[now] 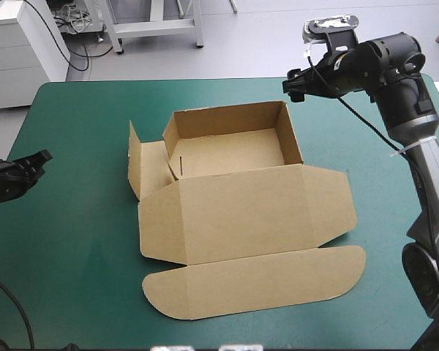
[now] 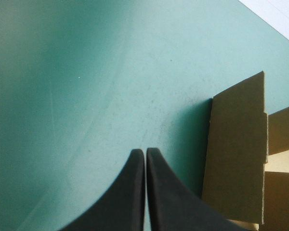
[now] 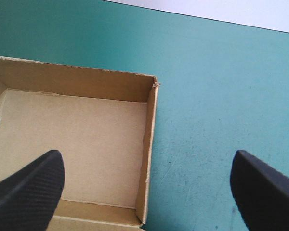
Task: Fold the box
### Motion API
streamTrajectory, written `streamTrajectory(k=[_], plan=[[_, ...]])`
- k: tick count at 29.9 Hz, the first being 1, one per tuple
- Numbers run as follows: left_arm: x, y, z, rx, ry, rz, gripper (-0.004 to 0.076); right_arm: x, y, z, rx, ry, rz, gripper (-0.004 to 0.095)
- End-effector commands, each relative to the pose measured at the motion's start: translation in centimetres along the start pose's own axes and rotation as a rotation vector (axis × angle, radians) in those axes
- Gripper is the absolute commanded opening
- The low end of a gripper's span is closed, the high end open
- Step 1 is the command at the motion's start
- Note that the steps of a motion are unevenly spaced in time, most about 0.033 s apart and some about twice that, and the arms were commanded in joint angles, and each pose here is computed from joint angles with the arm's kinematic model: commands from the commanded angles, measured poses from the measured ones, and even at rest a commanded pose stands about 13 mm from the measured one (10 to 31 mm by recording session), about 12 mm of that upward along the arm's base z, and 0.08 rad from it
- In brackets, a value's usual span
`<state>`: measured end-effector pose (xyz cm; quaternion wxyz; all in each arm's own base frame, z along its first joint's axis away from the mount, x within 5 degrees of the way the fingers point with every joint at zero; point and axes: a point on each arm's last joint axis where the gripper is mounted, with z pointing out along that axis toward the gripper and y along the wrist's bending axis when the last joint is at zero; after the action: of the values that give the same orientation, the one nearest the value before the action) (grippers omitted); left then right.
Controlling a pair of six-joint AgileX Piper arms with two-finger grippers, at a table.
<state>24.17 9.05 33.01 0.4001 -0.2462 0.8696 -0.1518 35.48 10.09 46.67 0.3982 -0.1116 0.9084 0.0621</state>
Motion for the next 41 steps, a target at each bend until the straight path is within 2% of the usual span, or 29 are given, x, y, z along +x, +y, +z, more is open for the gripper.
streamTrajectory(k=[1, 25, 31, 41], plan=[[-0.9, -1.0, -1.2, 0.035, -0.075, -0.01, -0.0008, -0.9, 0.1, -2.6, -0.012, -0.109, 0.01, 0.0858], [-0.9, -1.0, -1.2, 0.034, -0.078, -0.022, -0.0008, 2.2, -0.1, 13.6, 0.0, 0.214, -0.003, 0.0858], [-1.0, -1.0, -1.2, 0.031, -0.086, -0.023, -0.0008, 2.9, 0.2, 15.2, -0.036, 0.252, 0.009, 0.0858], [-1.0, -1.0, -1.2, 0.031, -0.086, -0.022, -0.0008, 5.1, 0.0, 17.0, -0.027, 0.347, -0.007, 0.0858]])
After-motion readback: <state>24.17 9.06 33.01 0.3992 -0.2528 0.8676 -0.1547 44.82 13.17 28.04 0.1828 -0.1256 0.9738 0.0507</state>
